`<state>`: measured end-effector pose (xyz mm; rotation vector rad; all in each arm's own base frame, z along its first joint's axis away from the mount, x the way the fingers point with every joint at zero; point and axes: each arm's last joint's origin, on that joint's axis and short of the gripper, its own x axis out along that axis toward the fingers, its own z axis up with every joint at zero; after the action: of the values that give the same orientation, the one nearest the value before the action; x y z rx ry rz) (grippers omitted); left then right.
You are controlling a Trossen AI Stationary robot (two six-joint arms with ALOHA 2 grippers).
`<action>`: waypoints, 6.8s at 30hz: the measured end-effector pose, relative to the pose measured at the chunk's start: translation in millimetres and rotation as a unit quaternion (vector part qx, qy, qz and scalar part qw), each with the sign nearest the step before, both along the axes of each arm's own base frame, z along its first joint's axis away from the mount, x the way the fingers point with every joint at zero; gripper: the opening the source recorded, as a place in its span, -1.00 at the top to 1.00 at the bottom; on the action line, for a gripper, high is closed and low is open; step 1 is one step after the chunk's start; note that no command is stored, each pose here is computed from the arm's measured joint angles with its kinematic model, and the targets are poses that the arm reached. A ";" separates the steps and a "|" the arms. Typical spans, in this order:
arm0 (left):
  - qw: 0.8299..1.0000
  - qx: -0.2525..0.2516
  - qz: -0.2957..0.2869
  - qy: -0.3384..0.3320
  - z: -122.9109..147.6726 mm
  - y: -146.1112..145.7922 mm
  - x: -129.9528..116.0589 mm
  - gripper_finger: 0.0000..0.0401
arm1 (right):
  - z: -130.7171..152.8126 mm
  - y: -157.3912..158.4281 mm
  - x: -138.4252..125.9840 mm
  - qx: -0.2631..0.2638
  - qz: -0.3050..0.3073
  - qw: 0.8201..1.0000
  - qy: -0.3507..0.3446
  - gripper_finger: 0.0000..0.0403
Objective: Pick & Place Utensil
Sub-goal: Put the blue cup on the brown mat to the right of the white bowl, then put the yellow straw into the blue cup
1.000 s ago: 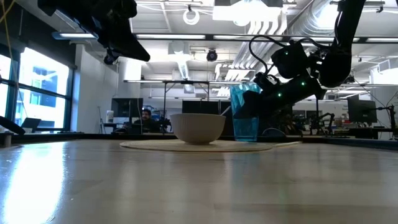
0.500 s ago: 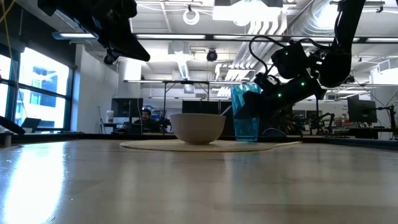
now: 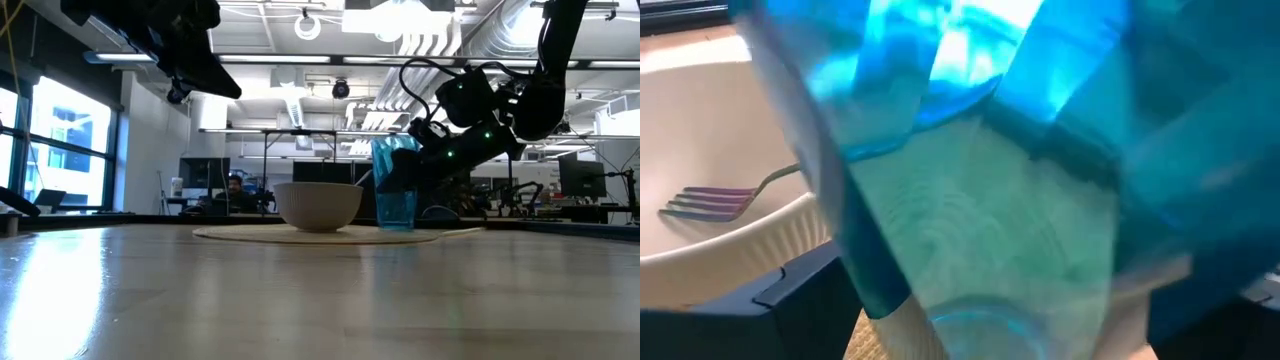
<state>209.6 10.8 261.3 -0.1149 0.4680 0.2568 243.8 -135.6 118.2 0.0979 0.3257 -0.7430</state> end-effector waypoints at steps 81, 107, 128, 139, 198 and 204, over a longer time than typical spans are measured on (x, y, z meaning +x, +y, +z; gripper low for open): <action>1.000 -0.007 -0.013 0.000 -0.2 -0.8 0.2 0.84 | 39.9 34.4 -62.3 0.233 -0.242 0.936 0.104 -0.92; 1.000 -0.002 -0.031 0.002 -0.1 -1.6 0.4 0.84 | -16.0 4.2 -55.6 0.263 -0.378 0.882 0.098 -0.69; 1.000 -0.002 -0.031 0.003 -0.2 -1.6 0.3 0.84 | -3.7 35.7 -65.5 0.367 -0.332 0.855 0.154 0.39; 1.000 -0.002 -0.031 0.004 -0.4 -1.6 0.2 0.84 | -4.2 38.2 -65.2 0.383 -0.326 0.850 0.156 0.92; 0.999 0.001 -0.034 0.002 6.2 -2.0 -12.4 0.84 | 211.1 73.2 23.3 -0.363 0.188 0.482 0.775 0.97; 0.999 0.000 -0.034 0.004 5.8 -2.0 -12.6 0.84 | 203.9 62.5 24.8 -0.361 0.199 0.470 0.780 0.76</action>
<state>197.0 8.8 267.1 -0.0968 0.4793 0.1904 268.5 -73.1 322.0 -1.5758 1.6968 -0.2061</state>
